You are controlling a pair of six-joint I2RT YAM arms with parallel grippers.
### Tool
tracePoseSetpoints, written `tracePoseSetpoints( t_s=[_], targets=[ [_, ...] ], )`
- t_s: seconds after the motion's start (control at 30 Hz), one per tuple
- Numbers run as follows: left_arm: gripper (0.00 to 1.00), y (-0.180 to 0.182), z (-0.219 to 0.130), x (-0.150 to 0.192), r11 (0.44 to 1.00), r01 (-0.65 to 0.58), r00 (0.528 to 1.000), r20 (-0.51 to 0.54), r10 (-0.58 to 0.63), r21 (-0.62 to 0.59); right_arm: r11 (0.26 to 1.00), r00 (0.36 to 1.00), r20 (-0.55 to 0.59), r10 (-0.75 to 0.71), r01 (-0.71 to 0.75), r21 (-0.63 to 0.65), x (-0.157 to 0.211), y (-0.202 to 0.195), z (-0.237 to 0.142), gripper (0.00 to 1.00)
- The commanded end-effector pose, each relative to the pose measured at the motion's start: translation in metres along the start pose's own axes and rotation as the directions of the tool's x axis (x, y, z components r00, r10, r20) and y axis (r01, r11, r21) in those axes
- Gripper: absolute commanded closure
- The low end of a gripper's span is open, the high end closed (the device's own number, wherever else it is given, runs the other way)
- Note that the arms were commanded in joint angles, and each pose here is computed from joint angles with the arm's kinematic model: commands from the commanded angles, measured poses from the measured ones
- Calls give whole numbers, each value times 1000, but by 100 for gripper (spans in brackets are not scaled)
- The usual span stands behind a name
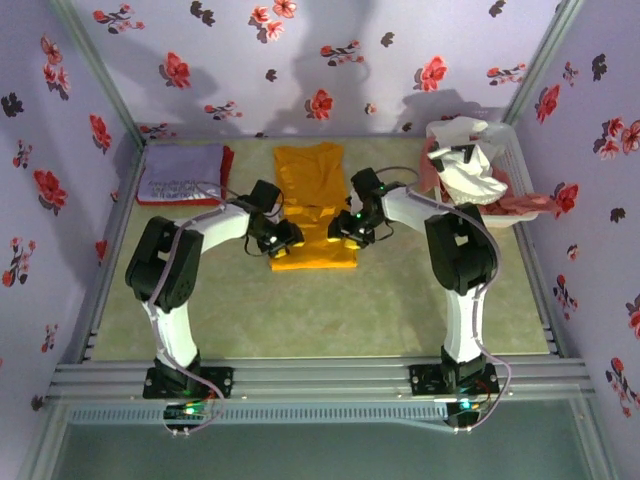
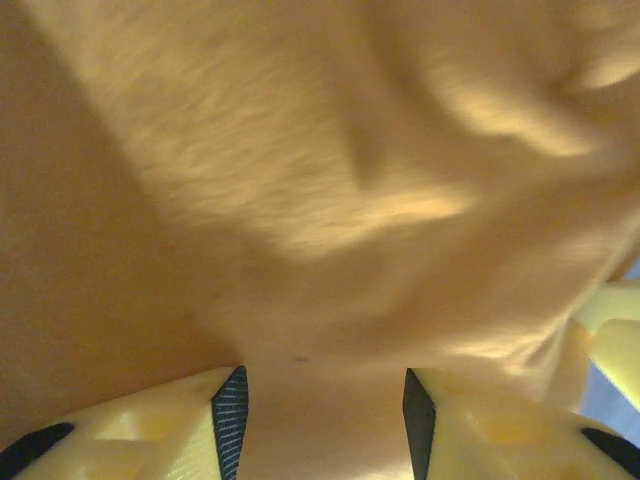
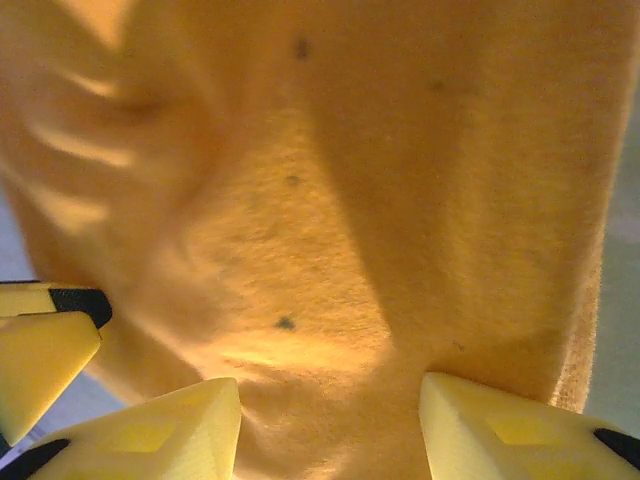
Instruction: Fold and stack the t-shirts
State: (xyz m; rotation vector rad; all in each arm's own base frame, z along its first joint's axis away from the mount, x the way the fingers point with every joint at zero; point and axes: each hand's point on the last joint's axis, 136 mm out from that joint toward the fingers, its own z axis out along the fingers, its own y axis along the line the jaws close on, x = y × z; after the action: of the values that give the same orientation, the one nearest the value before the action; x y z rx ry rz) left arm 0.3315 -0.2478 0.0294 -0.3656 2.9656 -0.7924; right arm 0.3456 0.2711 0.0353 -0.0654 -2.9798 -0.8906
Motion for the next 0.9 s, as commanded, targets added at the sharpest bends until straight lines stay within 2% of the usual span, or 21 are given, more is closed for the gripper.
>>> tracePoseSetpoints(
  t_s=[0.0, 0.07, 0.13, 0.3, 0.5, 0.67, 0.77, 0.87],
  targets=[
    [50, 14, 13, 17, 999, -31, 999, -43, 29, -39, 1000, 999, -41, 25, -24, 20, 18, -11, 12, 33],
    [49, 20, 15, 23, 998, -34, 998, -51, 31, -53, 999, 998, -55, 30, -27, 45, 31, -19, 17, 25],
    [49, 28, 16, 30, 998, -28, 998, -60, 24, -64, 997, 997, -66, 33, -28, 69, 45, -29, 18, 22],
    [48, 49, 15, 51, 996, -11, 998, -66, 5, -91, 994, 995, -75, 71, -65, 83, 82, -44, 14, 21],
    [47, 54, -4, 86, 996, -20, 999, -52, 16, -91, 996, 998, -54, 30, -25, 80, 124, -37, -9, 20],
    [44, 33, -36, 94, 997, -56, 998, 5, 57, -53, 997, 997, 70, -27, 22, 76, 118, -16, -57, 20],
    [43, 14, -53, 82, 995, -91, 994, 51, 92, -37, 998, 991, 123, -46, 40, 52, 102, 3, -75, 20],
    [42, -4, -62, 62, 992, -121, 990, 69, 124, -36, 999, 989, 141, -49, 46, 28, 84, 19, -77, 20]
  ],
)
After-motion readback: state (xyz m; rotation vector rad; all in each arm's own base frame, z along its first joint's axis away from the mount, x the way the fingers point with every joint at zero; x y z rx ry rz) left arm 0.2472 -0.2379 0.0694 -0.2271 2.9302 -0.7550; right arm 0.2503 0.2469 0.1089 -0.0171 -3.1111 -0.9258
